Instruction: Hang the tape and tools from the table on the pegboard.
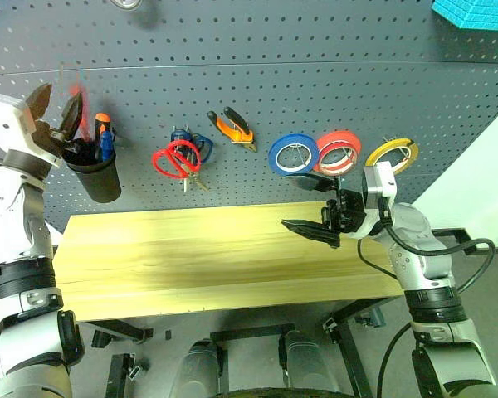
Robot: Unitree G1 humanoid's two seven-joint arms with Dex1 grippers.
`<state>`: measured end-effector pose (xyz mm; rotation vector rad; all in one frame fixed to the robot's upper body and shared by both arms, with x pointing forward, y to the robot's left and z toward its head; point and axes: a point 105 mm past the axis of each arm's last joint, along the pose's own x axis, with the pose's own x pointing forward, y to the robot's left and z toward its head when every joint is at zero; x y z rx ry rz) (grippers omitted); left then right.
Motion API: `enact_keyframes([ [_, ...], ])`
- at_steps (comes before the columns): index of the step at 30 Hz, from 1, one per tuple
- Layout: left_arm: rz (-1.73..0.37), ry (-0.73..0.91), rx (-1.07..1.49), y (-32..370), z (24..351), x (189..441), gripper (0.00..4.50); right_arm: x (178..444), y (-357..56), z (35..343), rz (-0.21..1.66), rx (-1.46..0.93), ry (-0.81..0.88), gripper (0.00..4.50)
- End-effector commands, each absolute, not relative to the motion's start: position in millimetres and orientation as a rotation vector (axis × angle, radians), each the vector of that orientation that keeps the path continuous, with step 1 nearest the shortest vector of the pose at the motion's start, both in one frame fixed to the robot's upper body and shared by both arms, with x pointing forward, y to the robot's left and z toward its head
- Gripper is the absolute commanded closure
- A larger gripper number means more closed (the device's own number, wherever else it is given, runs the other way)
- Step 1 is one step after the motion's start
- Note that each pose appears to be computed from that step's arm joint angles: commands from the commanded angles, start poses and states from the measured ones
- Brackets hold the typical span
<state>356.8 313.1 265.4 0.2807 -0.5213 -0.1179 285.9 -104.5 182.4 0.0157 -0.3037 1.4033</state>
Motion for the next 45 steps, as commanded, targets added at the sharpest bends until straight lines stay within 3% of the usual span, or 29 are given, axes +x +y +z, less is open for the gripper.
enact_keyframes([
  [1, -0.103, -0.591, 0.271, 312.3, 277.9, 345.8, 0.76, 283.0, -108.7, 192.9, 1.389, -0.024, -0.353, 0.00],
  [6, -0.213, -0.578, 0.117, 297.4, 268.8, 320.5, 0.76, 282.7, -114.0, 181.3, 1.371, -0.051, -0.310, 0.00],
  [9, -0.354, -0.463, 0.158, 270.5, 229.4, 290.1, 0.76, 285.3, -121.7, 159.2, 1.336, -0.121, -0.245, 0.00],
  [17, -0.362, -0.137, 0.248, 251.1, 129.7, 245.1, 0.76, 300.0, -158.1, 114.5, 1.177, -0.177, -0.120, 0.00],
  [20, -0.357, 0.037, 0.291, 252.5, 67.4, 226.3, 0.76, 298.1, -188.5, 83.7, 1.090, -0.150, -0.018, 0.00],
  [27, -0.270, 0.108, 0.209, 251.9, 1.7, 190.1, 0.76, 284.8, -250.0, 34.2, 0.888, -0.172, 0.164, 0.00],
  [35, -0.240, 0.122, 0.224, 252.1, -20.8, 180.7, 0.76, 276.8, -279.2, 14.4, 0.758, -0.219, 0.219, 0.00],
  [45, -0.255, 0.109, 0.239, 244.5, -23.7, 191.8, 0.76, 286.8, -269.6, 13.9, 0.739, -0.253, 0.189, 0.00],
])
